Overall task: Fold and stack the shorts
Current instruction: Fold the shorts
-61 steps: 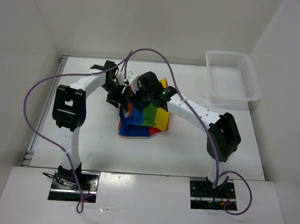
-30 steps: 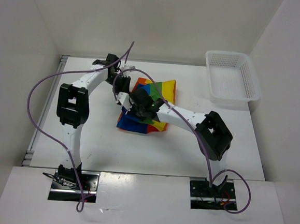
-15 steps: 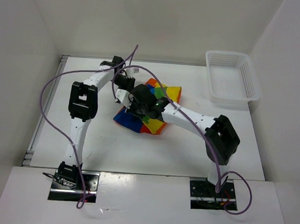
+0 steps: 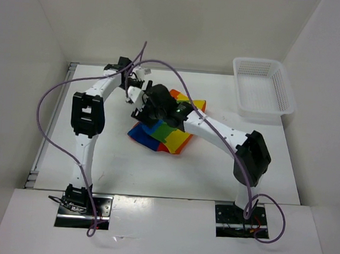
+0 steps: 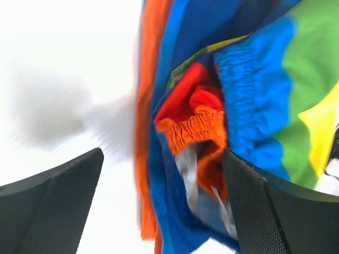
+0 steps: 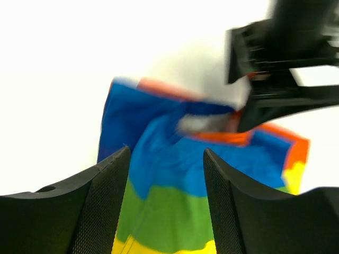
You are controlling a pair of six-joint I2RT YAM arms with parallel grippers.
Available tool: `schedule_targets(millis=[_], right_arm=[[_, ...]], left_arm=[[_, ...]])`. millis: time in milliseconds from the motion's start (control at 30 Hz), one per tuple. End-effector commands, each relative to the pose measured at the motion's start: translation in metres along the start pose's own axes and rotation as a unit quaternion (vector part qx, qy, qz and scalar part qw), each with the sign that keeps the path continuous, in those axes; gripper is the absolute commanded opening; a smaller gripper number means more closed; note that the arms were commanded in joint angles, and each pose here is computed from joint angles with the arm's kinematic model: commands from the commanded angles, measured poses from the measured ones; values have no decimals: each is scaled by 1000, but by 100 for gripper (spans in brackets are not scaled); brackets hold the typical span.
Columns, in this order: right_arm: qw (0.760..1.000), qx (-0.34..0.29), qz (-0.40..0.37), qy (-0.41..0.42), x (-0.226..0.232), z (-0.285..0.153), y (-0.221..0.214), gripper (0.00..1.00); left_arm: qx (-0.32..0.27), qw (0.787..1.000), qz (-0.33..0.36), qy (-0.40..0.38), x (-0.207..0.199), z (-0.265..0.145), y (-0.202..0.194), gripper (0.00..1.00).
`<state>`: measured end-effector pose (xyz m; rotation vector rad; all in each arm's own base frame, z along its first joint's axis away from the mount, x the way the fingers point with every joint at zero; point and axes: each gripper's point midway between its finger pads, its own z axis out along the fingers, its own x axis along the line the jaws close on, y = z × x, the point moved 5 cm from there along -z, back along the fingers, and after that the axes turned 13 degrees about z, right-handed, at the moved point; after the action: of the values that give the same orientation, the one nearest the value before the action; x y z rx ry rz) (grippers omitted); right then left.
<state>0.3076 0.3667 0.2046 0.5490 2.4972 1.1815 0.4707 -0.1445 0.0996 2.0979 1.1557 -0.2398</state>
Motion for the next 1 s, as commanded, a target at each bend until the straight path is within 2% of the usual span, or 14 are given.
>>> schedule_targets(millis=[0,100,133,233,300,333,400,533,600,633,833,967], right_arm=[[989,-113,80,-49,-41,-35,63,63],[983,-101,123,-95,-84,-33,43,53],[981,-86,139,-106,-95,-24,31,46],[973,-43,181,-140,-126,-1,-8,35],[971,-26,187,-147,-135,10,-17,27],[970,-9,189,-150,-135,17,-25,25],[969,15,202,-144,-139,36,-41,24],[961,58,235,-135,-136,58,-69,16],[959,68,242,-134,-134,66,-78,13],[957,68,247,-134,-133,66,-78,11],[950,81,259,-154,-143,98,-92,5],[947,60,264,-170,-159,119,-78,2]], left_arm=[[-83,995,45,14,-19,-67,38,100],[-111,991,61,40,-31,-101,47,100],[-114,991,63,41,-42,-112,45,100],[-92,994,47,18,-66,-121,28,96],[-55,998,27,-21,-85,-107,8,88],[-39,998,17,-36,-95,-104,-1,77],[-2,998,-3,-67,-103,-82,-23,72],[36,995,-24,-92,-108,-58,-48,71],[59,995,-31,-80,-101,-42,-65,71],[65,996,-18,-51,-93,-33,-69,71],[127,991,-47,-21,-71,-4,-114,67],[145,988,-45,-14,-71,6,-127,67]])
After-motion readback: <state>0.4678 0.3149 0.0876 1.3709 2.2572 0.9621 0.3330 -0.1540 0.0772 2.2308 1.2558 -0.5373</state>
